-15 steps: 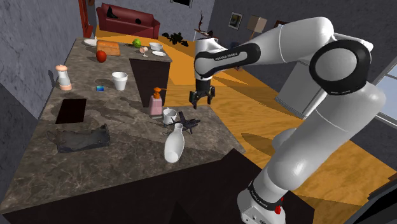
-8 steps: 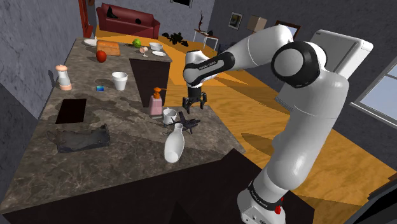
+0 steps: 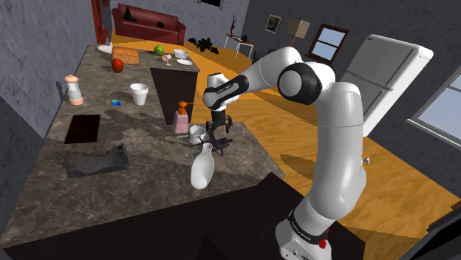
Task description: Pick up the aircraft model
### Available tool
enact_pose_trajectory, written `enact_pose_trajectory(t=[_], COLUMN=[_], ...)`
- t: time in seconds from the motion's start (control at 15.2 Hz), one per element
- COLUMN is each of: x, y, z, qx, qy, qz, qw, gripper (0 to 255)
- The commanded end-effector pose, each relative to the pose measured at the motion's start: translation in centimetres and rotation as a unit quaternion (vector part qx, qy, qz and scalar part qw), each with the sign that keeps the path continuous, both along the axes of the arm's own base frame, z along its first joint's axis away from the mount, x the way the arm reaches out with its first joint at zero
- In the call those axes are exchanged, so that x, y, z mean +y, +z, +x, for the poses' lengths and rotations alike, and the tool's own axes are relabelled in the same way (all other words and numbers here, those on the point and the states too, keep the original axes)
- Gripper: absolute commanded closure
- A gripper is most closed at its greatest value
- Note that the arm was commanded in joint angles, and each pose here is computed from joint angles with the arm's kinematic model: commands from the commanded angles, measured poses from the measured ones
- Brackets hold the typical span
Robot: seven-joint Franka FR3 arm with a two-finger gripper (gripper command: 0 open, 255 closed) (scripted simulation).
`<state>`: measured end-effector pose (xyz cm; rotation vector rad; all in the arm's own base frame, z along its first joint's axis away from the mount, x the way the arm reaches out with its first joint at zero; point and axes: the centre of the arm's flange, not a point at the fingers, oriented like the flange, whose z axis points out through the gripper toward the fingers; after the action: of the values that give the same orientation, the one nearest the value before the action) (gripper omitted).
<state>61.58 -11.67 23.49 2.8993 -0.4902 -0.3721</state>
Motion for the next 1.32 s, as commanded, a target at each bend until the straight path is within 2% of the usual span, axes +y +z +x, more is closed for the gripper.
enact_pose_trajectory(t=[0.0, 0.2, 0.73, 0.86, 0.92, 1.25], x=[-0.5, -1.7, -1.8, -1.8, -1.8, -1.8], y=[-2.2, -5.6, -9.7, -9.7, -9.7, -9.8], z=[1.2, 3.2, 3.3, 3.3, 3.3, 3.3], qx=[0.006, 0.015, 0.015, 0.015, 0.015, 0.015], qy=[-0.006, -0.015, -0.015, -0.015, -0.015, -0.015], qz=[-0.001, -0.002, -0.002, -0.002, -0.002, -0.002], qw=[1.0, 0.9998, 0.9998, 0.9998, 0.9998, 0.9998], gripper=[0, 0, 0, 0, 255, 255])
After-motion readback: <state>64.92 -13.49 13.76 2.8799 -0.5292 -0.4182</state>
